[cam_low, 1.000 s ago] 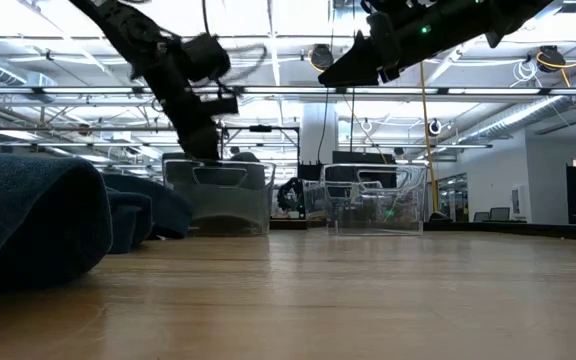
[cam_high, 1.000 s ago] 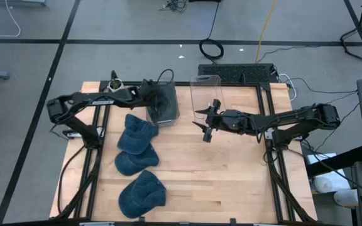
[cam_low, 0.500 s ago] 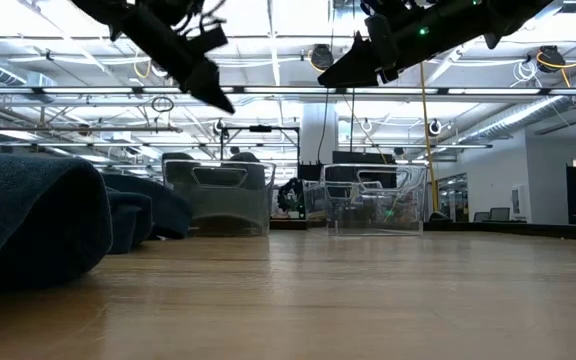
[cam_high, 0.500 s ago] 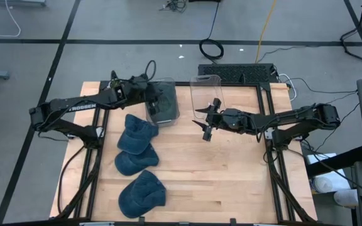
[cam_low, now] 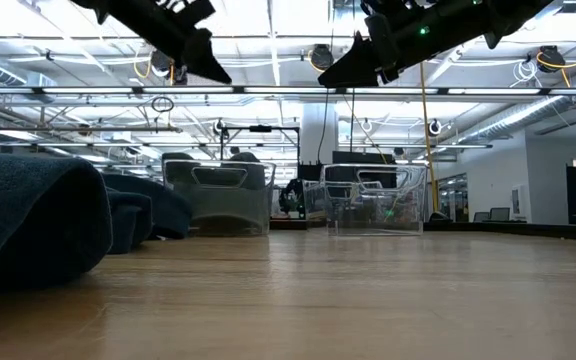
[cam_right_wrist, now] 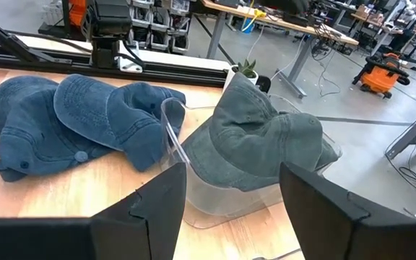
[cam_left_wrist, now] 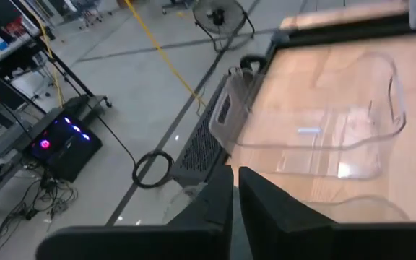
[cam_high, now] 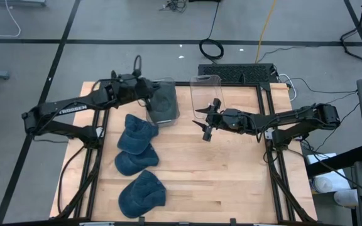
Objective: Pick & Place hat
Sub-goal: Put the top blue cap into the right transparent bin
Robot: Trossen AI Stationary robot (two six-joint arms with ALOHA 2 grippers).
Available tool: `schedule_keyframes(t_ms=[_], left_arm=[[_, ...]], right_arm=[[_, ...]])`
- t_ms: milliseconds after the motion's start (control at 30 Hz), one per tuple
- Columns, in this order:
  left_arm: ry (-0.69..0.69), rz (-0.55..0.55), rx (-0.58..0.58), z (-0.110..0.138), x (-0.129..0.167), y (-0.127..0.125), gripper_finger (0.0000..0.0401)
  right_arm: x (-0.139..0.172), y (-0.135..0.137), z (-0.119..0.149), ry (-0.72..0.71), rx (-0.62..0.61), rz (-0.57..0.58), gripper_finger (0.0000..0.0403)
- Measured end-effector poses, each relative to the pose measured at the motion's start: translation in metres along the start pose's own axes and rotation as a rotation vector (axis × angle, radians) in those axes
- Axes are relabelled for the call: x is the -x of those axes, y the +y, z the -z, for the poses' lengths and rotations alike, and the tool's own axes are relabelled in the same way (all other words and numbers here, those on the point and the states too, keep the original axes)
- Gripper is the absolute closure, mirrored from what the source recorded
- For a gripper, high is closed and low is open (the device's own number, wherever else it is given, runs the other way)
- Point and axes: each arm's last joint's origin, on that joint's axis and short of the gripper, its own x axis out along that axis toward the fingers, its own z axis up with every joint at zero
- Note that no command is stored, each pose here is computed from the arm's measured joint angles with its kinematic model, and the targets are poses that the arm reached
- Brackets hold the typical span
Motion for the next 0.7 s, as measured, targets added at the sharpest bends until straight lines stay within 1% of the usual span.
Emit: schedule_keyframes(t_ms=[167, 333, 533, 700], left_arm=[[-0.082, -0.025, 0.071, -0.009, 0.025, 0.008, 0.0358], [-0.115, -0.030, 0.105, -0.011, 0.053, 0.016, 0.0356], [-0.150, 0.068, 0.157, -0.008, 0.077, 0.022, 0.0368], [-0.165, 0.113, 0.177, -0.007, 0.083, 0.024, 0.0380]], right_arm=[[0.000, 0.000, 0.000, 0.002, -0.028, -0.006, 0.0193], [-0.001, 0.001, 0.001, 0.006, -0.066, -0.074, 0.0193], [0.001, -0.003, 0.000, -0.005, -0.078, -0.087, 0.0193], [0.004, -0.004, -0.004, -0.021, -0.092, -0.087, 0.0193]])
